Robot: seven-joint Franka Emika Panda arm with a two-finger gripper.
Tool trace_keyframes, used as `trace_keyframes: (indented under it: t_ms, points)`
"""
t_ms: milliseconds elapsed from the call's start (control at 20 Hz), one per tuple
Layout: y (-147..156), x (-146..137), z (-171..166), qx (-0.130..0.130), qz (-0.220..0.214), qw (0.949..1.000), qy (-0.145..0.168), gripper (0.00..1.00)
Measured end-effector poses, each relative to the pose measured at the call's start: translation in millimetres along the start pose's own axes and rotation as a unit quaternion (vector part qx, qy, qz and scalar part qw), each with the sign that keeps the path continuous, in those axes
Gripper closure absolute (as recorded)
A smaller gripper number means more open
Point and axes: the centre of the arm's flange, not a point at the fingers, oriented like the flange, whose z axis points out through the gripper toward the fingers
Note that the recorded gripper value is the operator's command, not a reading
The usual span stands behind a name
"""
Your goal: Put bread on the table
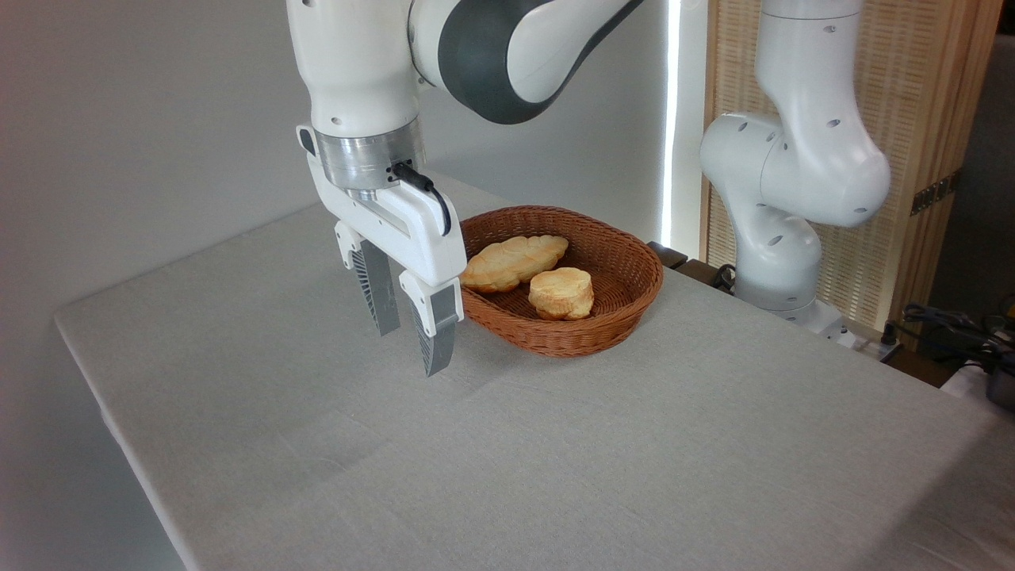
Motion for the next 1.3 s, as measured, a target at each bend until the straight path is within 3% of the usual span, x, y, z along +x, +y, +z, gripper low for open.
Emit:
trace_keyframes:
  t_ms: [1300]
  points:
    - [-2.2, -0.8, -2.6, 0.002, -0.002, 1.0000, 0.002, 0.00]
